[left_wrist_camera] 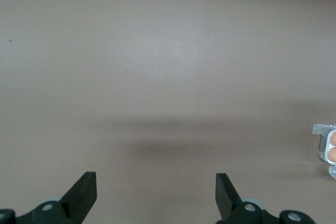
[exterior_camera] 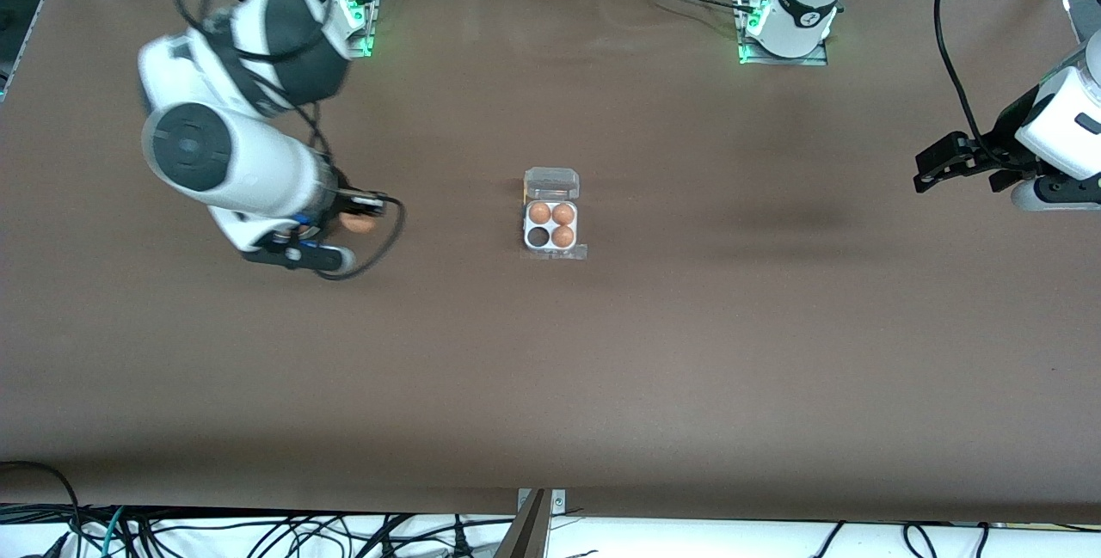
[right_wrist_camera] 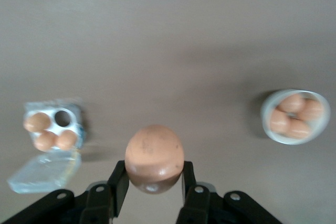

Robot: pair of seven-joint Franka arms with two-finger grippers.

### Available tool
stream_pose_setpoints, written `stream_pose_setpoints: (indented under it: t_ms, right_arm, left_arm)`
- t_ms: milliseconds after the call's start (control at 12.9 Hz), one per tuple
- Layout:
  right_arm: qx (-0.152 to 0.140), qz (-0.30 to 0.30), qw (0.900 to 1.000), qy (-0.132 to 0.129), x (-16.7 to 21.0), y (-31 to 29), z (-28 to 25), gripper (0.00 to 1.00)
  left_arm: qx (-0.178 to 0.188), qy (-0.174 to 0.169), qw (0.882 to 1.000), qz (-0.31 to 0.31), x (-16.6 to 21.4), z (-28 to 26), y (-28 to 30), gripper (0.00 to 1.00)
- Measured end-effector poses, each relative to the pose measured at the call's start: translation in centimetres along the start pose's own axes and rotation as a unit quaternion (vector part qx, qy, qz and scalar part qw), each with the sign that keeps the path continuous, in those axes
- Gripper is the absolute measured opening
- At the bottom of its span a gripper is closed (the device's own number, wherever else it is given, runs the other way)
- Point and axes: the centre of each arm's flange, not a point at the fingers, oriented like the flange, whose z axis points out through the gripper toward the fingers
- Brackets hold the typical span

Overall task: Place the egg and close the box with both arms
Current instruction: 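Carry the egg to the clear carton and lower it into the empty slot, then open the right gripper to release the egg while the left gripper reaches the lid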

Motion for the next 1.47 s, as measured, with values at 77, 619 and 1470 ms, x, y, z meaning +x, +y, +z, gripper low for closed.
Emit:
stream_pose_setpoints:
  t_ms: [77,619,1470]
  right_arm:
    - [0.008,0.003,1.0,0.005,0.0,-2.2,1.4,0.46]
    - [0.021,0.006,1.0,0.017,-3.8,-13.8,10.4,0.46]
    - [0.01,0.013,0.999,0.03,-5.3,-18.7,20.4,0.46]
  left_arm:
    - [0.0,0.0,1.0,0.0,0.0,0.0,0.0,1.0]
    - [0.0,-0.002,1.0,0.013,0.0,0.2,1.5,1.0]
    - [-0.15,-0.056,0.987,0.025,0.6,3.7,7.8,1.0]
